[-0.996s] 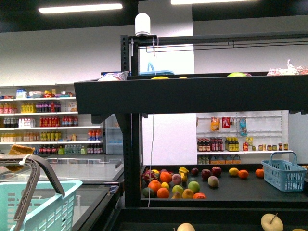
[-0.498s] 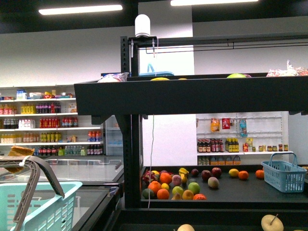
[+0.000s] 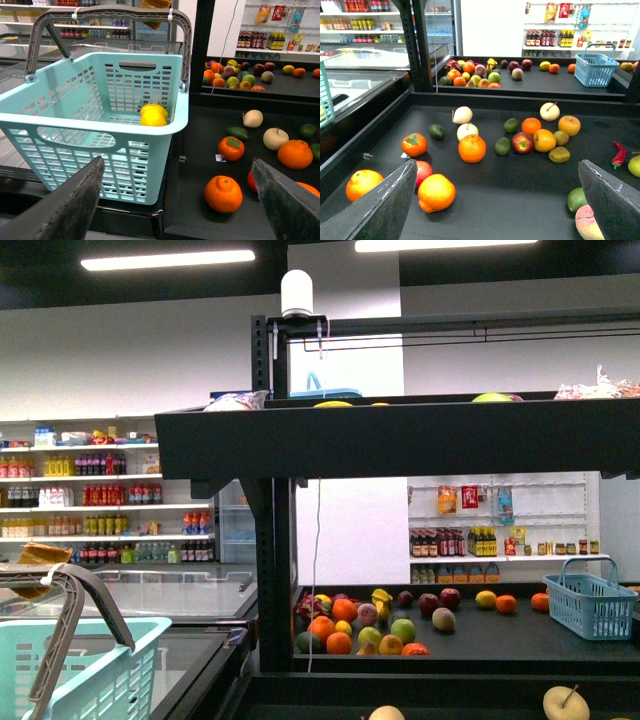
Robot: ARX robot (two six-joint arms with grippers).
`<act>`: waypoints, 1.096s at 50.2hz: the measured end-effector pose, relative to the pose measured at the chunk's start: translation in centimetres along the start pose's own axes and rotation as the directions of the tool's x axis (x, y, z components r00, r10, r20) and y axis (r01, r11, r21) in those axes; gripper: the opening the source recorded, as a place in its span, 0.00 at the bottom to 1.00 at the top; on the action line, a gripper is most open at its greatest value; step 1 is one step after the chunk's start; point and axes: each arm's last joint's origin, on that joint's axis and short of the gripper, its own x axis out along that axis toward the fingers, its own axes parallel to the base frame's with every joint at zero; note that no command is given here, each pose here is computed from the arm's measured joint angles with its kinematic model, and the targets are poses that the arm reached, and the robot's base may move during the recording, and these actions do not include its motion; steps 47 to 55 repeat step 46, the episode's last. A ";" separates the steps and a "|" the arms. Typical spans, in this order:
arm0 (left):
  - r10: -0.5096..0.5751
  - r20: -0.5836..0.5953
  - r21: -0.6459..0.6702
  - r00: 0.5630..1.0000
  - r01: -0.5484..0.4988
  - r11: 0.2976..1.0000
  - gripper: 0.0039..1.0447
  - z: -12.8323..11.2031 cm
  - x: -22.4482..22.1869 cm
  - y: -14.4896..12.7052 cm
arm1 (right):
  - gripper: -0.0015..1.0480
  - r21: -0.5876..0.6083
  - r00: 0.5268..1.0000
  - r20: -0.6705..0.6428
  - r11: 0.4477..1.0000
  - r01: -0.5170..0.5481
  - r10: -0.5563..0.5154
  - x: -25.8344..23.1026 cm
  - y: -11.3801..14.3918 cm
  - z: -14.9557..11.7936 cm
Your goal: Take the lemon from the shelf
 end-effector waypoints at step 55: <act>0.000 0.000 0.000 1.000 0.000 1.000 0.93 0.0 0.0 0.0 | 0.93 0.000 1.000 0.000 1.000 0.000 0.000 0.0 0.0 0.0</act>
